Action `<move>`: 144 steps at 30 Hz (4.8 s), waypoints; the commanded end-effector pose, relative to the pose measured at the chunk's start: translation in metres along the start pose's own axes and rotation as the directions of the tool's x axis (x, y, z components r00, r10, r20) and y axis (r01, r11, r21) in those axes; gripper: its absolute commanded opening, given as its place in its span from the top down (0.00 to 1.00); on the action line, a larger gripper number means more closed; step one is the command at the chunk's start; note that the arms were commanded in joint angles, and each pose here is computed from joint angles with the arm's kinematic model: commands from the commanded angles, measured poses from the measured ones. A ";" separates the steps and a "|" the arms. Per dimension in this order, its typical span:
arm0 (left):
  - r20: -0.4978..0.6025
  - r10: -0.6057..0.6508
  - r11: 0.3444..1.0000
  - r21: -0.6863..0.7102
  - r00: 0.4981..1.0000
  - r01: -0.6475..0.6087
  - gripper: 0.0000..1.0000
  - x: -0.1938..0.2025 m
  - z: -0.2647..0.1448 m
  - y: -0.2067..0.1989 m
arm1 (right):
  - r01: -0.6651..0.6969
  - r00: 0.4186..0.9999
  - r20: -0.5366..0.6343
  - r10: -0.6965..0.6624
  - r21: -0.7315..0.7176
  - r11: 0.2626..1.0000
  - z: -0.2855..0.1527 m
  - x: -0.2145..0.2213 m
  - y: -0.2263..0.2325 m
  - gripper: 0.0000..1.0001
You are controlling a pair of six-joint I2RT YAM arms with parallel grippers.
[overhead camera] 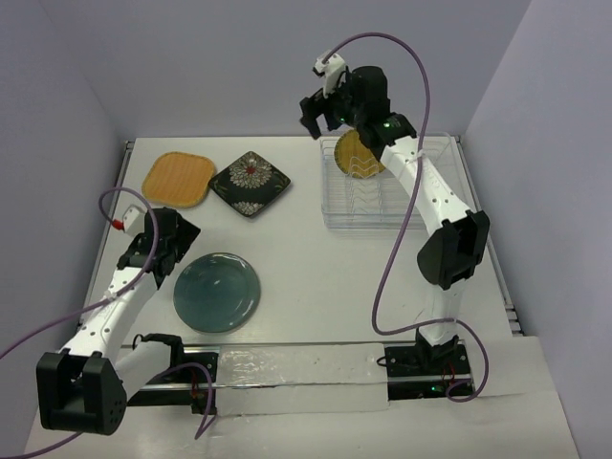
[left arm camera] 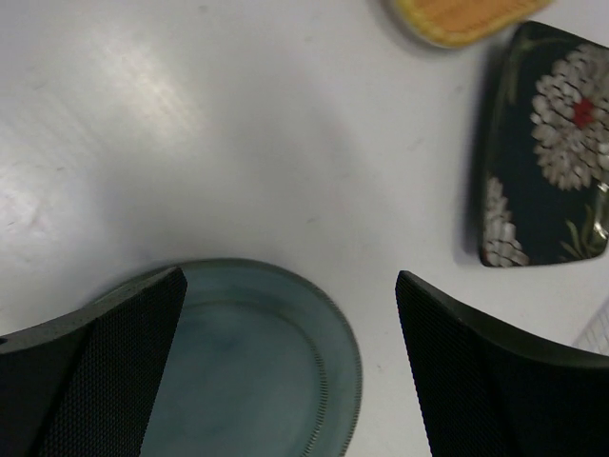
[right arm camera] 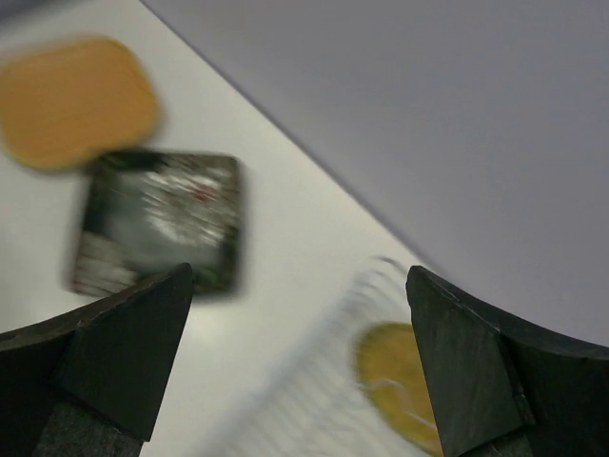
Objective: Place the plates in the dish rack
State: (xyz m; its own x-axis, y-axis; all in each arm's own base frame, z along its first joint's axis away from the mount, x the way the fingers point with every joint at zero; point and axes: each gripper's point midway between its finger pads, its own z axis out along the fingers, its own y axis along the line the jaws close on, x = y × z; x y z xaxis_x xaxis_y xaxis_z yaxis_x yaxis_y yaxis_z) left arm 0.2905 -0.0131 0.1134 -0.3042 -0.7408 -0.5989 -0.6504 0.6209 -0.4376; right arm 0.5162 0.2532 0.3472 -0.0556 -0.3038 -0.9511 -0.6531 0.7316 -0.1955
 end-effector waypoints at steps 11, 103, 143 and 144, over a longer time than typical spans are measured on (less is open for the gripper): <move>0.071 -0.171 0.978 -0.106 0.983 0.178 0.01 0.003 -0.006 0.073 | -0.608 0.766 -0.480 0.428 -0.321 0.726 -0.017 0.114 0.260 0.00; -0.272 -0.130 0.961 0.203 0.953 0.189 0.01 0.109 0.013 0.049 | -0.879 0.459 -0.884 0.093 -0.436 0.193 -0.109 0.236 0.423 0.95; 0.200 -0.147 0.964 0.247 0.969 0.095 0.01 -0.069 -0.008 -0.056 | 0.587 0.803 -0.108 -0.586 -0.030 0.809 -0.170 -0.026 -0.111 1.00; 0.215 -0.155 0.963 0.249 0.964 0.099 0.01 -0.074 -0.011 -0.058 | 0.590 0.801 -0.107 -0.590 -0.028 0.807 -0.177 -0.030 -0.108 1.00</move>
State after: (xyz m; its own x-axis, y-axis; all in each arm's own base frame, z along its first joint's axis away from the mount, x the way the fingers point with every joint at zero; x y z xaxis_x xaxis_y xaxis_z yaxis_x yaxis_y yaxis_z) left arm 0.3350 -0.0114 0.1704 -0.1101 -0.7859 -0.6085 -0.4556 0.5840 -0.6719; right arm 0.4703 0.1020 0.4328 0.1383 -0.6031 -0.7856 -0.6148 0.5696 -0.5455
